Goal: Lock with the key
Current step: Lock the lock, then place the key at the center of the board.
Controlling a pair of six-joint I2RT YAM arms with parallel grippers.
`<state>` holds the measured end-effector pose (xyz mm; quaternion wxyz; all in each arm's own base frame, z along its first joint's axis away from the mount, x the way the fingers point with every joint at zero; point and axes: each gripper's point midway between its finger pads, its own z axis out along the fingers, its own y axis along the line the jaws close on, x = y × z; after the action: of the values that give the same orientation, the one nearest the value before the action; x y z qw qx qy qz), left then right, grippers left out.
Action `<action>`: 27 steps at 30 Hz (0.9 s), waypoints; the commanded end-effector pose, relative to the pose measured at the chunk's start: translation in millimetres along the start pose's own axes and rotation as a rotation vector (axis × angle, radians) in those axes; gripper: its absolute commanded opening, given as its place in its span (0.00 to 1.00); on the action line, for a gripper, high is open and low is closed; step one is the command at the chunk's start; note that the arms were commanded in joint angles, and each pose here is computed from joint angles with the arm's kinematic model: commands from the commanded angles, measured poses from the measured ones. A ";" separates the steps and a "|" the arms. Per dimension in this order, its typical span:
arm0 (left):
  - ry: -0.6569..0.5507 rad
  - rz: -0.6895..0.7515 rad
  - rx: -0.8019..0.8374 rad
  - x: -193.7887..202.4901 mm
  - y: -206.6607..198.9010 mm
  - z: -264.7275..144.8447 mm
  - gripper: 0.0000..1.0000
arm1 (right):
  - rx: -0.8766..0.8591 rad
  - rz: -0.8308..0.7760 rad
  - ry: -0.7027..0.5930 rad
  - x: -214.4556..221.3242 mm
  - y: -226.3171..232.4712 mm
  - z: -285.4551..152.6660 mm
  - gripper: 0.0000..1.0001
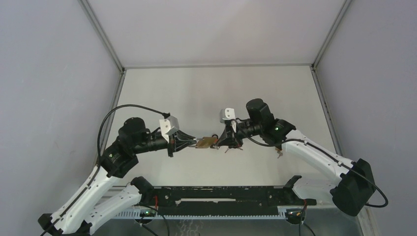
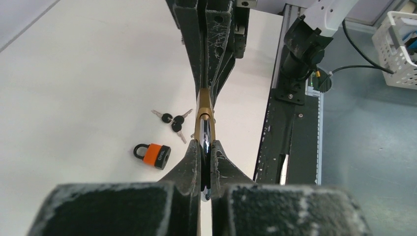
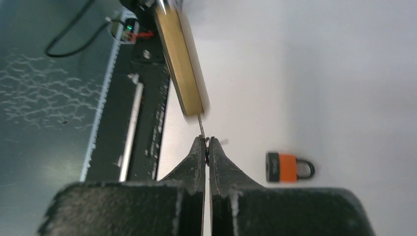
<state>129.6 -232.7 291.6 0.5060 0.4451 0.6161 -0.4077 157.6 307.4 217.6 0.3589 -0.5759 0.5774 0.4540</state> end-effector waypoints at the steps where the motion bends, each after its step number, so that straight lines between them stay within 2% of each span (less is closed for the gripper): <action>1: -0.137 0.202 -0.053 -72.6 2.2 -25.5 0.00 | 0.135 0.012 0.041 25.2 -23.5 -20.3 0.00; 7: -0.100 0.251 -0.092 -70.9 6.6 -36.4 0.00 | 0.288 0.104 0.014 36.1 -54.7 -42.2 0.00; 9: -0.090 0.251 -0.122 -66.4 11.2 -38.1 0.00 | 0.337 0.195 -0.028 32.6 -66.0 -51.9 0.00; 12: -0.091 0.223 -0.136 -57.3 10.7 -40.0 0.00 | 0.407 0.421 -0.089 35.7 -78.2 -66.2 0.00; 18: -0.125 0.164 -0.150 -38.7 7.7 -41.1 0.00 | 0.641 0.837 -0.021 98.8 -76.5 -88.8 0.00; 21: -0.150 0.143 -0.142 -33.7 5.5 -39.5 0.00 | 0.715 0.958 -0.050 123.8 -78.1 -105.6 0.00; 24: -0.179 0.118 -0.136 -31.7 4.0 -37.8 0.00 | 0.810 1.028 -0.134 141.4 -103.8 -135.4 0.00; 27: -0.200 0.095 -0.131 -30.7 0.7 -39.2 0.00 | 0.873 1.119 -0.148 168.5 -127.6 -153.4 0.00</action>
<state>122.4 -195.7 280.9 0.5436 0.4220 0.6295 -0.3608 252.6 137.0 100.2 0.2904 -0.0294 0.8941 0.3398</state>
